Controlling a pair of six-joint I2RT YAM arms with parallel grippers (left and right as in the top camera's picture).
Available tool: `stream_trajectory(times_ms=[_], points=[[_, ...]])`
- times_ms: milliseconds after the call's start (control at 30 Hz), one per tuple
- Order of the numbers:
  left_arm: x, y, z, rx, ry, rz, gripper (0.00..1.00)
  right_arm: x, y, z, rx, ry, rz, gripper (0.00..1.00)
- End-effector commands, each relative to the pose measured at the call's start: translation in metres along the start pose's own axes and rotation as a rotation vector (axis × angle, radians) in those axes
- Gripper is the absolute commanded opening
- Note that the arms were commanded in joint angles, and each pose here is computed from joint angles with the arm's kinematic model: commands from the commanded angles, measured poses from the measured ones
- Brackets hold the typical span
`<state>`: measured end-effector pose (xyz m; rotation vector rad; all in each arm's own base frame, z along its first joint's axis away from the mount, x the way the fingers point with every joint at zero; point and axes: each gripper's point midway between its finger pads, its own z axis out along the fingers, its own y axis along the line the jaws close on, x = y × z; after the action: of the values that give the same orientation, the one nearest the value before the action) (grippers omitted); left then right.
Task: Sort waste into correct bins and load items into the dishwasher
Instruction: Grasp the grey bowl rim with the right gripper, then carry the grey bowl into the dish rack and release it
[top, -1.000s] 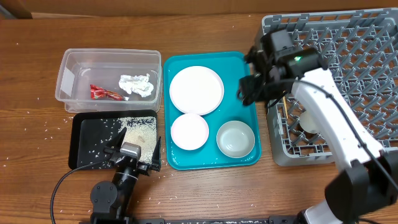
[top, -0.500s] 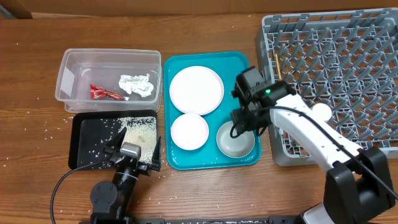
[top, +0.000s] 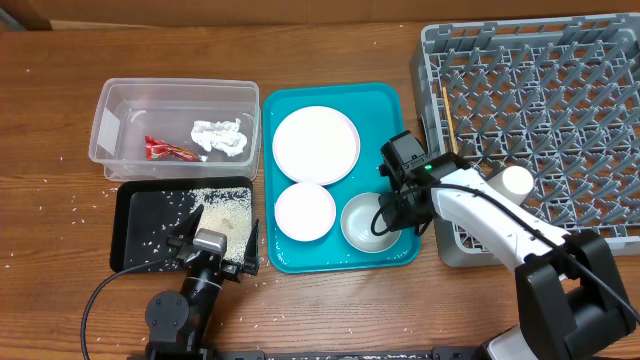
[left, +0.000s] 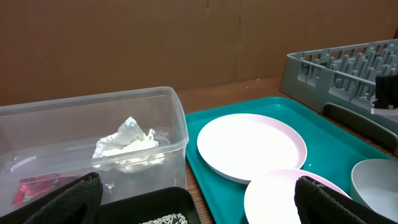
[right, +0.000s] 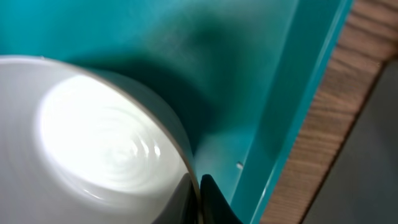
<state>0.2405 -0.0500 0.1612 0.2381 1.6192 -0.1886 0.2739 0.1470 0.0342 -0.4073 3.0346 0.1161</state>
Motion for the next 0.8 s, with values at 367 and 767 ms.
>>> stream_trajectory(times_ms=[367, 767], points=[[0.001, -0.001, 0.0, 0.009, -0.003, 0.009, 1.0, -0.084, -0.057, -0.19, 0.348, -0.604, 0.182, 0.04], [0.001, -0.001, 0.0, 0.009, -0.003, 0.009, 1.0, -0.069, -0.169, -0.258, 1.083, -0.682, 0.415, 0.04]])
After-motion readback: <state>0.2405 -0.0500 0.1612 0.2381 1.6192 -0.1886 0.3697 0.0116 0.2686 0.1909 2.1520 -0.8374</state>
